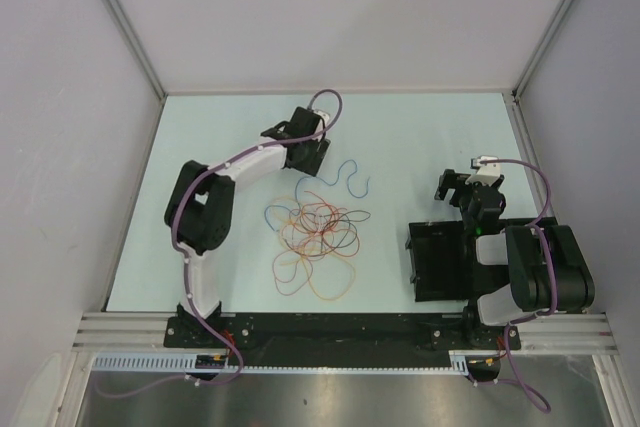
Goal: Untangle the cables
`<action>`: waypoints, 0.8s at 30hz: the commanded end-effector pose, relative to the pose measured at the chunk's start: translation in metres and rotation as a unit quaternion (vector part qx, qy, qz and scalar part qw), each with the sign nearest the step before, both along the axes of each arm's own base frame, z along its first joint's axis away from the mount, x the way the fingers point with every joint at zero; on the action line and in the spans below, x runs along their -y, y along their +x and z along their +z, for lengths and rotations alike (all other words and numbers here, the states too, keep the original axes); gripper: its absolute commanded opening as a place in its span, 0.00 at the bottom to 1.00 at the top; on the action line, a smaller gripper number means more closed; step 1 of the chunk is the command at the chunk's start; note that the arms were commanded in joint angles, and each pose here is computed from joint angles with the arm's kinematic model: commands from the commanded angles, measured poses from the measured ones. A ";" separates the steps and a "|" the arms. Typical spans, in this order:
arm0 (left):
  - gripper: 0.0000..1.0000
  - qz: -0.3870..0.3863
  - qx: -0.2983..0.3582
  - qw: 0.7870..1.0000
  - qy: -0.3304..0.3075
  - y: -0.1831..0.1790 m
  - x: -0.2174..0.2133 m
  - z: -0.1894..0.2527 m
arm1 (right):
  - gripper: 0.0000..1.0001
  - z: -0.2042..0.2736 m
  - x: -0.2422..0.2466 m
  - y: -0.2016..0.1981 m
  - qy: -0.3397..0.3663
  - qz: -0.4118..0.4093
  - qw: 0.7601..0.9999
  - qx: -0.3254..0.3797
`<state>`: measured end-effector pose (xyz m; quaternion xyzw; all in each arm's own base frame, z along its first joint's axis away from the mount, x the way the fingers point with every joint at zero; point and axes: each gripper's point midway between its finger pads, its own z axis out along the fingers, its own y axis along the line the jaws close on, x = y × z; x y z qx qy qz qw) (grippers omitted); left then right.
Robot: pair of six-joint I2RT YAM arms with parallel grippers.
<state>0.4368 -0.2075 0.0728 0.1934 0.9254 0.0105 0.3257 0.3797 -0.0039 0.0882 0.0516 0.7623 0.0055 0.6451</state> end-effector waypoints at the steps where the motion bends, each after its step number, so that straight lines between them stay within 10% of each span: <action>1: 0.72 -0.052 0.010 0.998 0.027 0.006 0.009 0.007 | 1.00 0.004 0.002 0.002 -0.007 -0.001 1.000 0.010; 24: 0.58 -0.118 -0.020 0.993 0.016 0.009 0.038 -0.024 | 1.00 0.005 0.001 0.002 -0.006 -0.001 1.000 0.011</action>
